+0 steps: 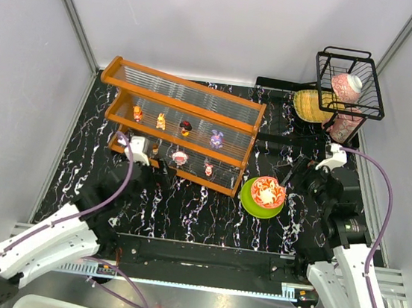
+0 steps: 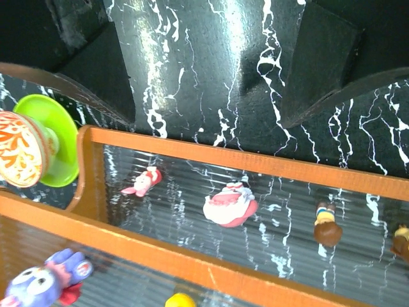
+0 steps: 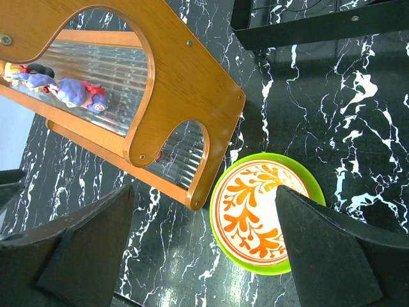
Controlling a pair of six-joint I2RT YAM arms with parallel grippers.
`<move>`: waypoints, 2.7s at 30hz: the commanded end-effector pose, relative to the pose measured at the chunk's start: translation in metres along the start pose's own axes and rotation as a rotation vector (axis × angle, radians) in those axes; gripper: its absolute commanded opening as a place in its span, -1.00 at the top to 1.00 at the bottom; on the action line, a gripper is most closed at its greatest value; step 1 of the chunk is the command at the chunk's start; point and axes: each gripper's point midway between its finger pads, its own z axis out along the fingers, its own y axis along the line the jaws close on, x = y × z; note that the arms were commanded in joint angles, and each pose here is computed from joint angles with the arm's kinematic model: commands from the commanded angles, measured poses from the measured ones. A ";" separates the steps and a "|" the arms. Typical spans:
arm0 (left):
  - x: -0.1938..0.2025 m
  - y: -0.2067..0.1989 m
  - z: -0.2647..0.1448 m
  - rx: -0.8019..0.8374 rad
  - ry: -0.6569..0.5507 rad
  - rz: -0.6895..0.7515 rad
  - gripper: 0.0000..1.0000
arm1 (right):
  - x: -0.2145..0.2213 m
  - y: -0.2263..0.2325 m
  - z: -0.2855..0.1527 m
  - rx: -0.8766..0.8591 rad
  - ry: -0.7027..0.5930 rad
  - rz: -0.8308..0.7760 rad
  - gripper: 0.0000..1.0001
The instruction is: Place and organize the plastic toys onto the shelf
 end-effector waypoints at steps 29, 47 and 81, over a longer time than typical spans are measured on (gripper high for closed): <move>-0.004 -0.021 0.095 -0.051 -0.194 0.073 -0.98 | -0.009 0.003 -0.002 -0.008 -0.026 -0.034 -0.96; 0.009 -0.014 0.123 -0.022 -0.158 0.106 -0.95 | -0.006 -0.001 0.001 0.007 -0.007 -0.029 -0.96; 0.020 -0.009 0.136 -0.056 -0.130 0.106 -0.57 | -0.005 -0.005 0.004 0.022 -0.008 -0.019 -0.98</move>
